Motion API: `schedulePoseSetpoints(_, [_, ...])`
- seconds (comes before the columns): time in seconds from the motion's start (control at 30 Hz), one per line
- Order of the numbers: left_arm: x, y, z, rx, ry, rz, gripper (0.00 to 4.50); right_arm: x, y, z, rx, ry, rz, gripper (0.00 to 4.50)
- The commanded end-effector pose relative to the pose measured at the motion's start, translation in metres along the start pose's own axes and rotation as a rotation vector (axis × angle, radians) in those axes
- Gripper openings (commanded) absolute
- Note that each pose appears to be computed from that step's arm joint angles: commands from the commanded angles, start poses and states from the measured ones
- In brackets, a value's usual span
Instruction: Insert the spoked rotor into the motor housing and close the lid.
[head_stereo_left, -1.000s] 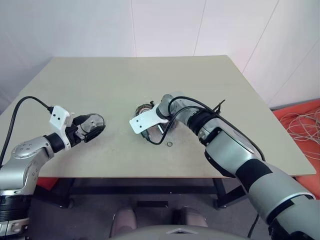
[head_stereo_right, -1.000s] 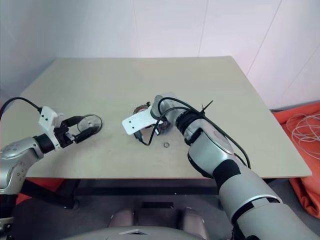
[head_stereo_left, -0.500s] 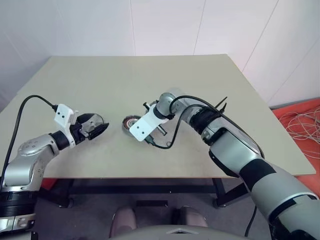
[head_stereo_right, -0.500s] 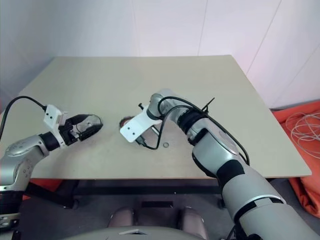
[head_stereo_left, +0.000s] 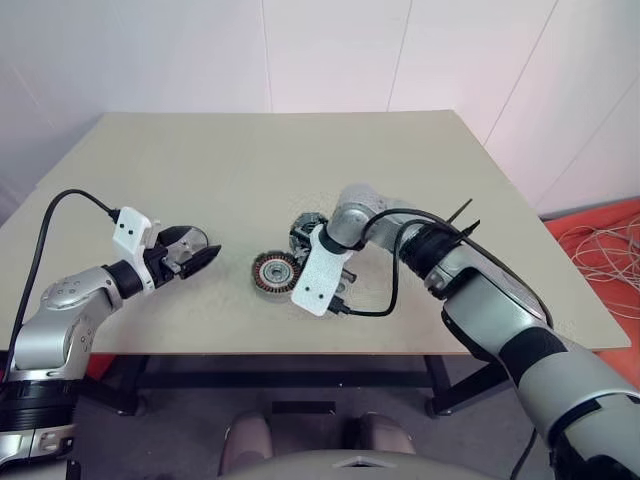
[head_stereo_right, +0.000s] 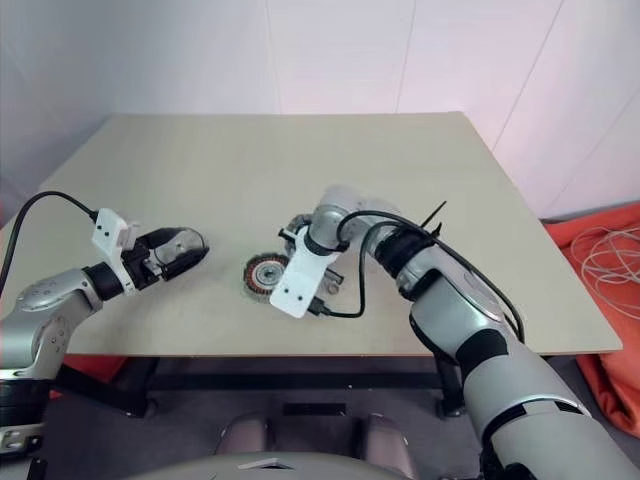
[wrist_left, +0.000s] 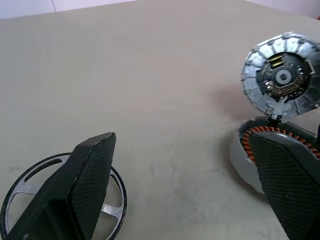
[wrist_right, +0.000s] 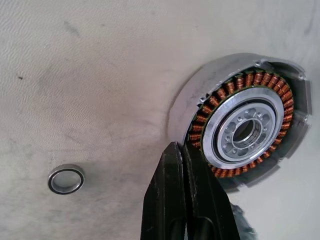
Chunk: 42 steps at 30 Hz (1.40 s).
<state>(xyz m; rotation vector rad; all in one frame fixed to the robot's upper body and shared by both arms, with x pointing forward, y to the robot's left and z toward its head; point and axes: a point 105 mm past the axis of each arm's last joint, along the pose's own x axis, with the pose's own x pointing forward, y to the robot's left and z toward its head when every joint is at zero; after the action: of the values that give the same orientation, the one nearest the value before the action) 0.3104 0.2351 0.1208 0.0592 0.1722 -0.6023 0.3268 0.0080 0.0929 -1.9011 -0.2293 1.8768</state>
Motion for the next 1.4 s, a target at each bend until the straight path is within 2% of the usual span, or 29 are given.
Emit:
schedulePoseSetpoints(0.03, [0.0,-0.001,0.009,0.027,-0.023,-0.002,4.5,-0.004,-0.002,-0.002,-0.156,0.032,-0.026,0.03])
schedulePoseSetpoints(0.27, [0.0,-0.002,0.008,0.028,-0.022,-0.004,4.5,-0.008,-0.005,-0.01,-0.302,0.079,-0.055,0.03])
schedulePoseSetpoints(0.4, [0.001,-0.003,0.007,0.024,-0.022,-0.005,4.5,-0.018,-0.029,-0.01,-0.409,0.114,-0.139,0.03])
schedulePoseSetpoints(0.5, [0.002,-0.005,0.006,0.021,-0.02,-0.007,4.5,-0.02,-0.044,-0.009,-0.376,0.109,-0.207,0.03])
schedulePoseSetpoints(0.77, [0.007,-0.007,0.006,0.01,-0.016,-0.024,4.5,-0.018,-0.038,-0.014,-0.236,0.088,-0.177,0.03])
schedulePoseSetpoints(0.87, [0.009,-0.007,0.007,0.009,-0.017,-0.029,4.5,-0.017,-0.035,-0.015,-0.21,0.088,-0.172,0.57])
schedulePoseSetpoints(1.1, [0.012,-0.007,0.008,0.01,-0.019,-0.039,4.5,-0.026,-0.03,-0.018,-0.134,0.064,-0.179,2.87])
schedulePoseSetpoints(1.23, [0.013,-0.007,0.009,0.004,-0.024,-0.047,4.5,-0.044,-0.03,-0.015,-0.074,0.029,-0.216,4.33])
schedulePoseSetpoints(1.27, [0.014,-0.007,0.009,0.005,-0.024,-0.049,4.5,-0.049,-0.031,-0.015,-0.032,0.019,-0.23,4.48])
schedulePoseSetpoints(1.4, [0.015,-0.007,0.011,-0.005,-0.035,-0.057,4.5,-0.074,-0.024,-0.008,0.279,-0.096,-0.29,4.48])
